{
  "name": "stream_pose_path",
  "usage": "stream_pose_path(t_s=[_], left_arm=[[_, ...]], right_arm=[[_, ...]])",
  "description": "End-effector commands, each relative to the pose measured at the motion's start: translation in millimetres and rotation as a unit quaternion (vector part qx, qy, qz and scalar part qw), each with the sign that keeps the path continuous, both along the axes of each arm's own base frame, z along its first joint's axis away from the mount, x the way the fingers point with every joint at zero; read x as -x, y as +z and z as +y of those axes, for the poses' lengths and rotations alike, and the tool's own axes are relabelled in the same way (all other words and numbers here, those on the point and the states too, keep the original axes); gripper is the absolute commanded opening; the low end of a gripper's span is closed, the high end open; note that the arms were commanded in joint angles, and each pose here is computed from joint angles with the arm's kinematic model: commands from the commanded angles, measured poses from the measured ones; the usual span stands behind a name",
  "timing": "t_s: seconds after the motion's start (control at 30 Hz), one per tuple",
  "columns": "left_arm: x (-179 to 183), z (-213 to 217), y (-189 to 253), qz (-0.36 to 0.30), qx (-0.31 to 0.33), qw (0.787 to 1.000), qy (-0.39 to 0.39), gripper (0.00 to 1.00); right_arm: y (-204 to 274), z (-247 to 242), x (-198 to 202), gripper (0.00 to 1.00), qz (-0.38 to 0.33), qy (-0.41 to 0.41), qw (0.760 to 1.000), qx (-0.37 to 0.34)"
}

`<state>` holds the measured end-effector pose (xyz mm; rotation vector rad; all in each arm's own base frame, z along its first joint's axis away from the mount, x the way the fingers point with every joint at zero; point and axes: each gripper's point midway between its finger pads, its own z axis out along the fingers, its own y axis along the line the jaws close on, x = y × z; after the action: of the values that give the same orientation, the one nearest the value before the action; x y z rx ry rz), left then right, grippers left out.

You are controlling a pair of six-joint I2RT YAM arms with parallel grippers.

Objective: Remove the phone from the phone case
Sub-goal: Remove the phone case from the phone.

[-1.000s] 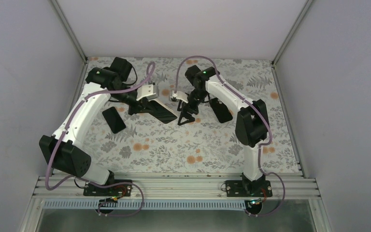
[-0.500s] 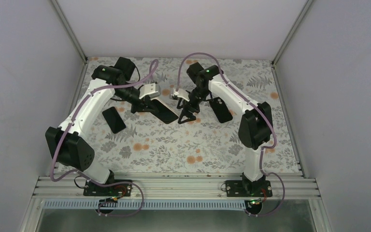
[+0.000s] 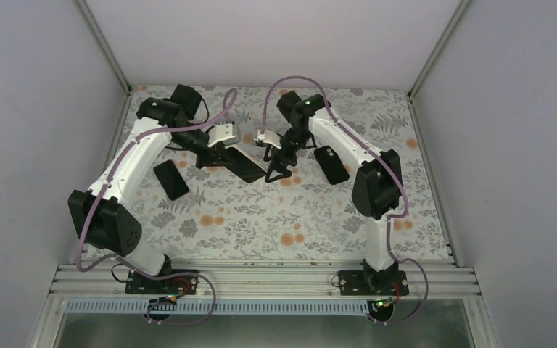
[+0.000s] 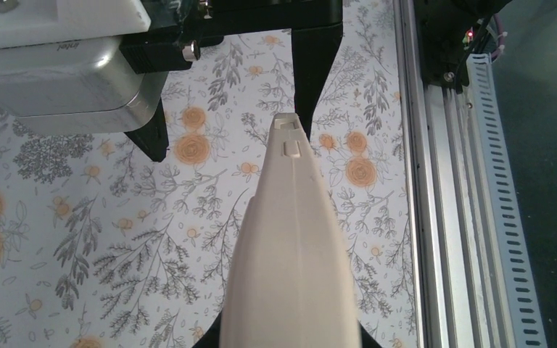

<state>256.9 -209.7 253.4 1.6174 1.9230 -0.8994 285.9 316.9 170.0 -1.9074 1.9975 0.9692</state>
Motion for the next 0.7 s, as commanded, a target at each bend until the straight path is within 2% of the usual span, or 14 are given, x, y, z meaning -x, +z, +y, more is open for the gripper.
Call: stream_pose_path(t_s=[0.0,0.23,0.5,0.67], left_arm=[[24.7,-14.4,30.2,-0.003,0.069,0.997,-0.031,0.02],[49.3,-19.2,38.4,-0.011,0.067,0.997,-0.046,0.02],[67.9,-23.8,48.2,-0.016,0.074,0.995,-0.059,0.02],[66.3,-20.8,45.4,-0.034,0.064,0.995,-0.064,0.02]], right_arm=[[2.0,7.4,-24.4,0.96,-0.029,-0.015,0.999,-0.006],[-8.2,-3.0,-61.3,0.96,-0.071,-0.033,0.997,0.024],[-10.3,-26.9,-129.6,0.96,-0.091,-0.114,0.989,0.030],[-13.9,-47.8,-127.7,0.96,-0.065,-0.132,0.989,0.028]])
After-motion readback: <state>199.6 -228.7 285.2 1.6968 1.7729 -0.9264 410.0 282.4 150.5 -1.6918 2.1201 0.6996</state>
